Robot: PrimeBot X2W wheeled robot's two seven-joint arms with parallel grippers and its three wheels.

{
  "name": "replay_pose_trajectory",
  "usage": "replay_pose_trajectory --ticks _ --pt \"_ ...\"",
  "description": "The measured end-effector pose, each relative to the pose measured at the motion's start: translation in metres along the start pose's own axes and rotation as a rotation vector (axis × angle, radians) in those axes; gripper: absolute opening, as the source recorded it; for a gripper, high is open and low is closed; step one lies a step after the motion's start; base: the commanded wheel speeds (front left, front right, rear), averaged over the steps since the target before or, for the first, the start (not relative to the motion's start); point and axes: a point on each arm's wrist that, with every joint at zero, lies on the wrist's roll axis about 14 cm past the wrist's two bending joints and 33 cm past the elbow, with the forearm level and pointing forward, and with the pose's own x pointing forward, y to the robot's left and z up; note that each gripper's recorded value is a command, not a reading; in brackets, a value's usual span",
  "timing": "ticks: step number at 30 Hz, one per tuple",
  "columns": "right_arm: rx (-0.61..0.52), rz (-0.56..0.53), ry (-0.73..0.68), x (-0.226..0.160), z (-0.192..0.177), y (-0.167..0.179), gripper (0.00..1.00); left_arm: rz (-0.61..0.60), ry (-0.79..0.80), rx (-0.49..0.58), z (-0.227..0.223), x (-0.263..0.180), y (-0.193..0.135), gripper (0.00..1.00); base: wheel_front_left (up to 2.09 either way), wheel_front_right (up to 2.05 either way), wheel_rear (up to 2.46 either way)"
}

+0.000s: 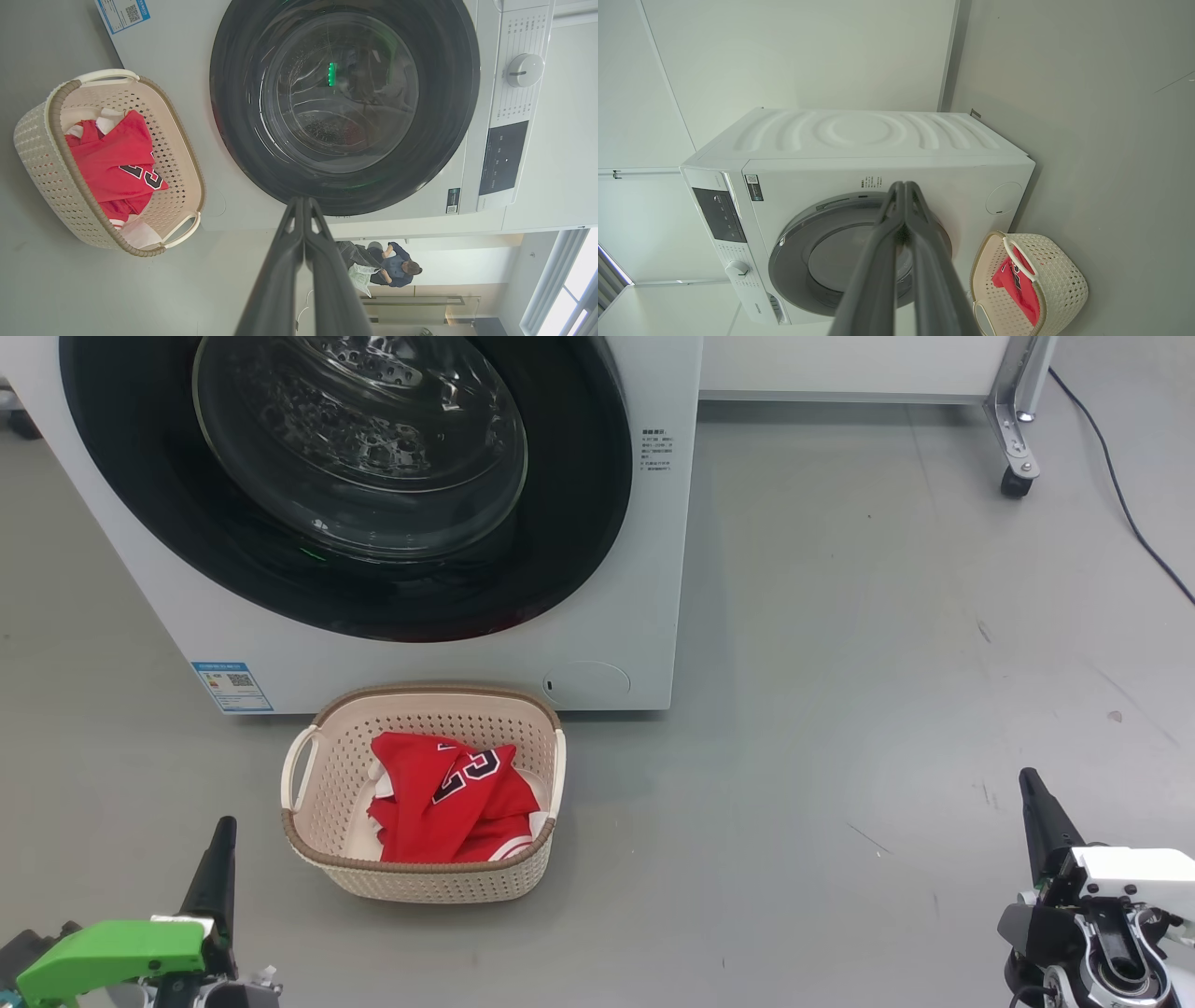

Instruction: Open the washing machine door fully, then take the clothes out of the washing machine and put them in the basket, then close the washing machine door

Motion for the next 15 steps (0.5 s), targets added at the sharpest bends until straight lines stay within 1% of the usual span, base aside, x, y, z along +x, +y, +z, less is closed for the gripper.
replay_pose_trajectory --ticks 15 --pt "0.0 0.0 0.0 0.0 -0.0001 0.0001 0.0 -0.002 0.0 -0.001 -0.0001 0.0004 -0.0007 0.0 0.0 0.0 0.0"
